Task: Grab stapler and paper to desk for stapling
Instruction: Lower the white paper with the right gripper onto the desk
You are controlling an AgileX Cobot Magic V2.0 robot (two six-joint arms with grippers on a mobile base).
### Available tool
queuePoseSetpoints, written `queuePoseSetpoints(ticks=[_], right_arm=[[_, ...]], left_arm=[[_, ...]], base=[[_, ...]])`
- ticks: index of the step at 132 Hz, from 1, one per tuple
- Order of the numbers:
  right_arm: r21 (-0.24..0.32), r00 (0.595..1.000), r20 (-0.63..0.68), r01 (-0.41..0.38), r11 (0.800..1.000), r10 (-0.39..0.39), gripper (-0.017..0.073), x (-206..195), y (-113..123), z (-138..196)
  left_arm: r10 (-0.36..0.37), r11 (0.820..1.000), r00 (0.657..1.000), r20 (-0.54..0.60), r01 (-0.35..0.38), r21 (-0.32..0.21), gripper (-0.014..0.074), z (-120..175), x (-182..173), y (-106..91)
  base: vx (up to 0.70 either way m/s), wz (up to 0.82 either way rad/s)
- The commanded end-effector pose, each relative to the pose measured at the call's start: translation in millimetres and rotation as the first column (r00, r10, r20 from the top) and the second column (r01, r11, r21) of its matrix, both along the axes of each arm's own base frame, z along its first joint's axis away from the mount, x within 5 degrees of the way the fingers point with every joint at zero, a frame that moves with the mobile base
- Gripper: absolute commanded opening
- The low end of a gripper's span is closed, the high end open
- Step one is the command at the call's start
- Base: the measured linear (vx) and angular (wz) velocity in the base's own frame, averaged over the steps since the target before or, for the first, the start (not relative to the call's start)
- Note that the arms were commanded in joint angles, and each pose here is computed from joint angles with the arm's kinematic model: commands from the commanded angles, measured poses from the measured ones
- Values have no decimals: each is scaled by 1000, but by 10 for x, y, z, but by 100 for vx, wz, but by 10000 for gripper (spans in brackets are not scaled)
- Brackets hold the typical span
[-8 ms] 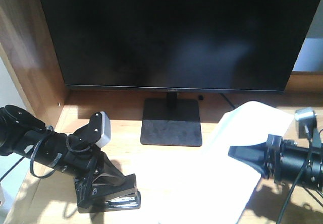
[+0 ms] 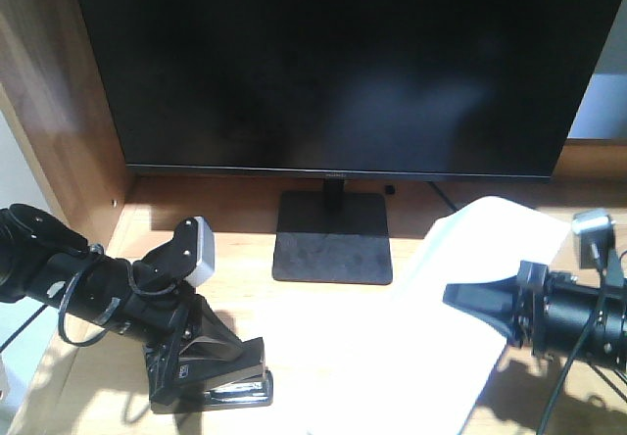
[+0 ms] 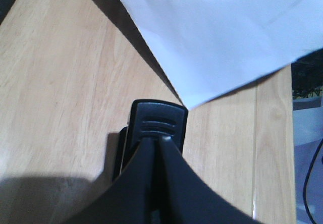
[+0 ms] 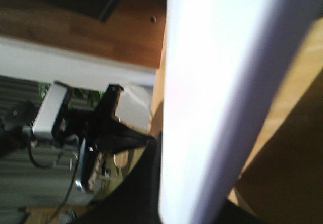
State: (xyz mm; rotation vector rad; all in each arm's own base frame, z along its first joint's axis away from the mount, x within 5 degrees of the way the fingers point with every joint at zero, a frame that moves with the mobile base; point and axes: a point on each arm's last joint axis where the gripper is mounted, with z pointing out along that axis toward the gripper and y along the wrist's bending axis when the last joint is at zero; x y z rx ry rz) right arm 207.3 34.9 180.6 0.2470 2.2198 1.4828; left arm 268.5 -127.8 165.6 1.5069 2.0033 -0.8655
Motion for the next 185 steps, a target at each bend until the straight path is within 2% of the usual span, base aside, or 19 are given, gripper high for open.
queuePoseSetpoints(ticks=[1,21,37,62,76,93,112,130,166,185], right_arm=[[111,988,80,-143,983,135,-6,-74,61,187],[91,983,65,-179,980,173,-3,-108,74,163],[88,971,65,-235,968,230,-3,-137,181,161],[75,918,88,-394,916,387,-3,-246,485,161],[54,897,111,-435,899,427,-3,-277,557,155],[0,895,105,-437,900,434,-3,-275,566,111],[-124,894,87,-428,895,440,-3,-258,531,12],[-190,900,81,-409,893,429,-3,-235,506,-38],[-263,894,118,-391,882,432,-3,-201,484,-79],[-264,895,103,-395,880,433,-3,-172,482,-151]], left_arm=[[6,998,1000,19,-5,-65,-6,181,0,-43],[7,998,1000,19,-6,-65,-6,181,0,-43],[7,998,1000,19,-6,-65,-6,181,0,-43],[7,998,1000,19,-6,-65,-6,181,0,-43],[7,998,1000,19,-6,-65,-6,181,0,-43],[7,998,1000,19,-6,-65,-6,181,0,-43],[7,998,1000,19,-6,-65,-6,181,0,-43],[7,998,1000,19,-6,-65,-6,181,0,-43],[7,998,1000,19,-6,-65,-6,181,0,-43],[7,998,1000,19,-6,-65,-6,181,0,-43]], base=[[0,0],[0,0],[0,0],[0,0],[0,0],[0,0],[0,0],[0,0],[0,0],[0,0]])
